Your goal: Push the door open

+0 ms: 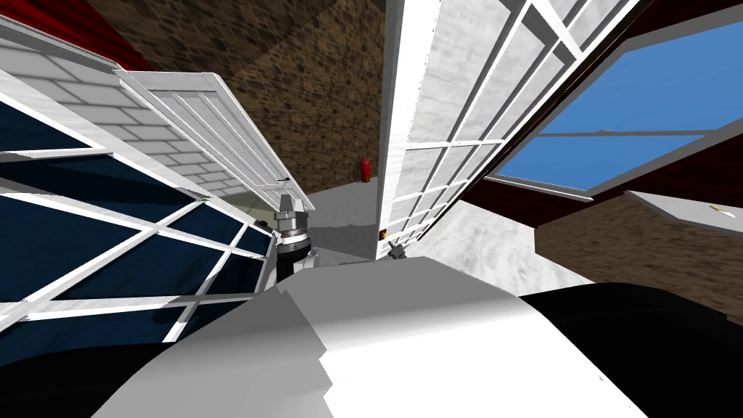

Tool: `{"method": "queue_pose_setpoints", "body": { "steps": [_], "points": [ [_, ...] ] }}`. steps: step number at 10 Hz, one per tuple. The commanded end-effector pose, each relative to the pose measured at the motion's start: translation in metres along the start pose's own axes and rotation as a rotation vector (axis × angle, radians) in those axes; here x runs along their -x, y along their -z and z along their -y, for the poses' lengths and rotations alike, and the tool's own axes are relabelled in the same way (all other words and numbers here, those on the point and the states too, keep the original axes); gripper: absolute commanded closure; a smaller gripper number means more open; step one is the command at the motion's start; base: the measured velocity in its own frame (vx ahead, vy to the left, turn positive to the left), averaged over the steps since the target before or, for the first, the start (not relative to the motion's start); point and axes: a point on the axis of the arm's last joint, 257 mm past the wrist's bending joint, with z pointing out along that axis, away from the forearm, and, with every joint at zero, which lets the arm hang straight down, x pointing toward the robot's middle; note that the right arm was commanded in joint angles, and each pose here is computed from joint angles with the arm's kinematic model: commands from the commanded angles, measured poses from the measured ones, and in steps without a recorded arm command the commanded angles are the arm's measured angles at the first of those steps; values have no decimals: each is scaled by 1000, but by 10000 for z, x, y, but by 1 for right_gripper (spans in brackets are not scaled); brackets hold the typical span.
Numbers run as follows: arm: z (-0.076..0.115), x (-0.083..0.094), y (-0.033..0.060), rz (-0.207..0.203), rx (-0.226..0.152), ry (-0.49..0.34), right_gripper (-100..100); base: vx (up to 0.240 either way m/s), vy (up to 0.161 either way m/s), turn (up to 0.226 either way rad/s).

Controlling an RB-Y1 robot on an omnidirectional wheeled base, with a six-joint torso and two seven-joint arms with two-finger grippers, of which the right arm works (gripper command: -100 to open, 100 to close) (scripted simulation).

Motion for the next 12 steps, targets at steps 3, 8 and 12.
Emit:
{"method": "queue_pose_setpoints", "body": {
  "steps": [3,8,12],
  "points": [
    [0,1,1,0,0,0,100,-8,-4,0],
    [-162,28,225,-3,69,-5,-100,-95,41,-73],
    [-258,44,183,9,66,23,-100,153,62,13]
  ]
}}
